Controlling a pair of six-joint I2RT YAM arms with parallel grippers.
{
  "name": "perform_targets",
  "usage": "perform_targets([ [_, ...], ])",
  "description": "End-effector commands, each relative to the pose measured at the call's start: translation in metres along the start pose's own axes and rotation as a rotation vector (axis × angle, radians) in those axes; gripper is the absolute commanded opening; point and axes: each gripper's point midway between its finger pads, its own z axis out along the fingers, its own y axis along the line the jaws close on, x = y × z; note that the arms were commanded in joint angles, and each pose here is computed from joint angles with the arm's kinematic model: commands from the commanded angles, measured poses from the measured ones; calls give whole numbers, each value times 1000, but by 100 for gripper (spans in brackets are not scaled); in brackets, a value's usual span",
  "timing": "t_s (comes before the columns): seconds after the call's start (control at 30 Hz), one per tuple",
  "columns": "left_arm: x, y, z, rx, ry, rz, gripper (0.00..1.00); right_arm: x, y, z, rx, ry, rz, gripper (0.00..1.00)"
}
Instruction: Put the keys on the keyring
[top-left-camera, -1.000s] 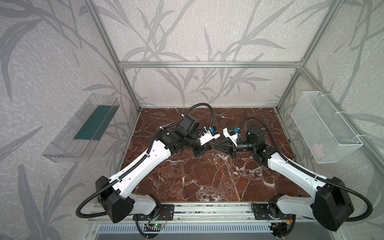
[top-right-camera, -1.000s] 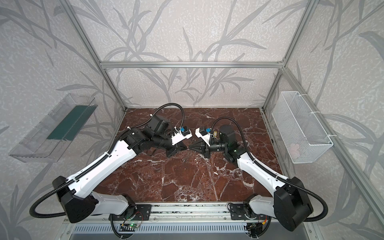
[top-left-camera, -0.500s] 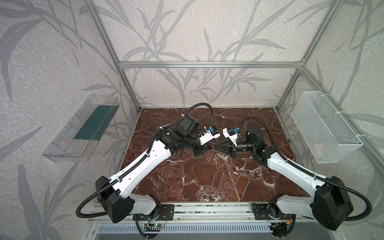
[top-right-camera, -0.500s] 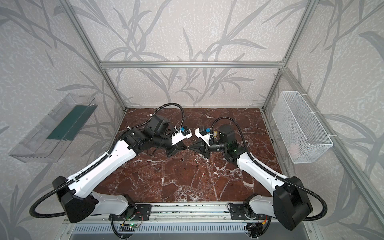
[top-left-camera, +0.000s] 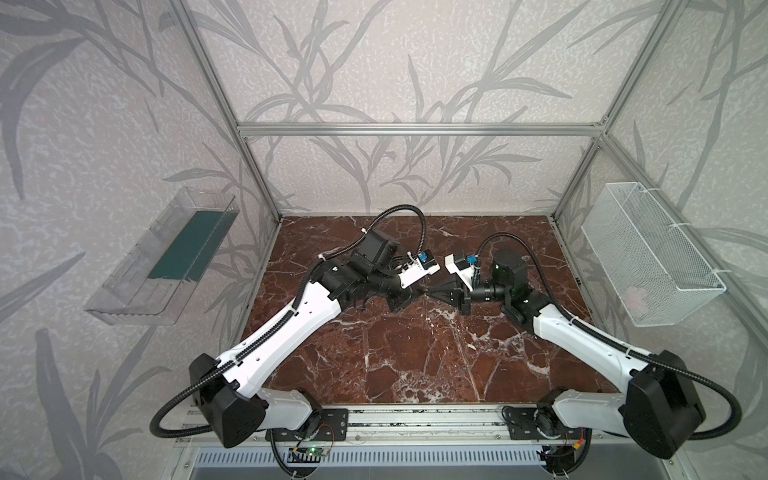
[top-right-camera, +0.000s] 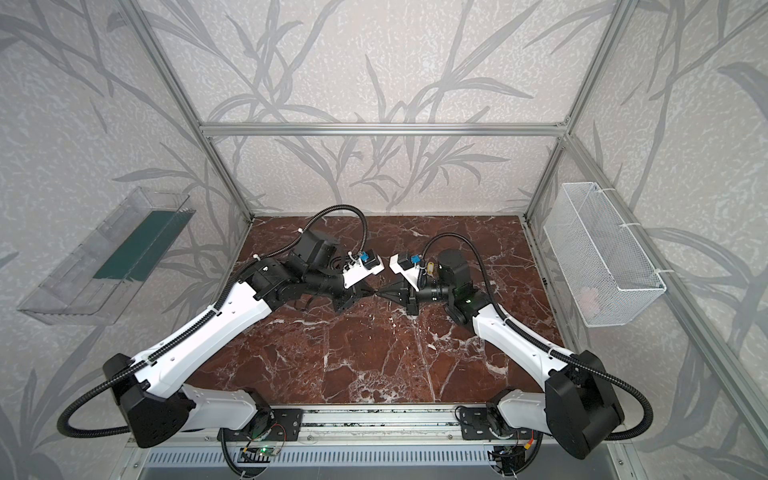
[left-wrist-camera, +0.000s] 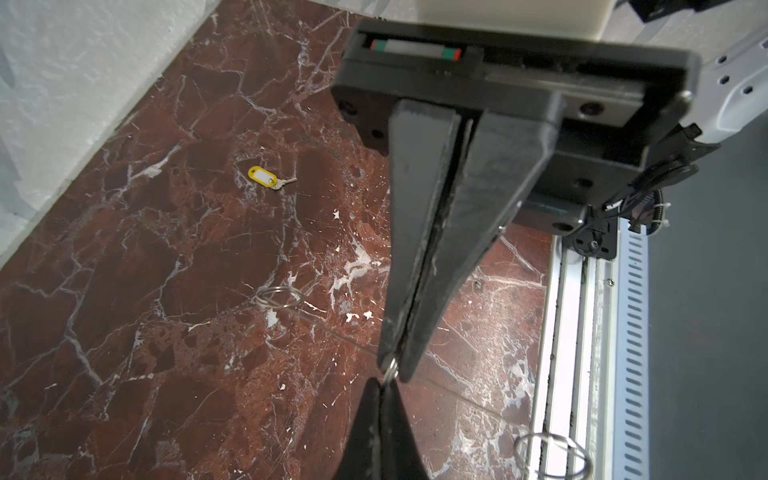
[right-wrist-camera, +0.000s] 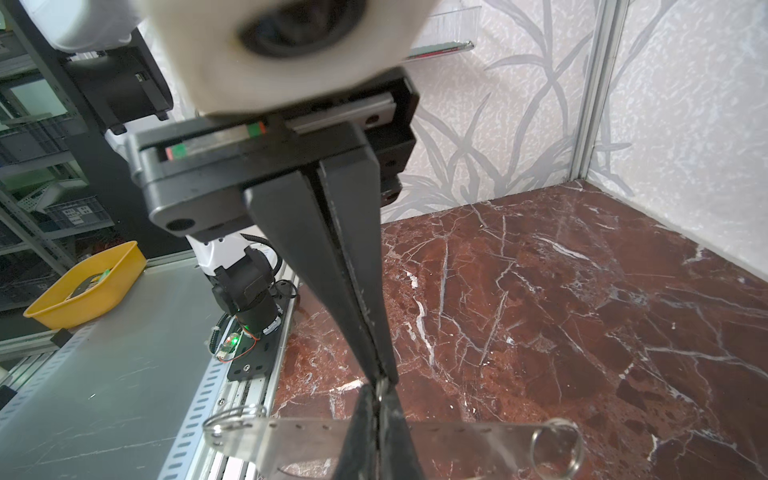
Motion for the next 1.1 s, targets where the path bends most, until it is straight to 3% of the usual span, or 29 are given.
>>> perform_targets([
  [0.0,-16,16,-19,-136,-118,13,0,-22,-12,-5,16,-104,5,0],
  [0.3,-29,29,-47,-249,-347,-8,6,-53,-27,-8,-39,-299,8,0],
  [0.5,-45,47,-63,-218,-539,-51,15,-70,-42,-3,-73,-396,45,0],
  [1.07,-54,48,-41,32,-667,-37,14,-91,-39,3,-77,-438,-5,0],
])
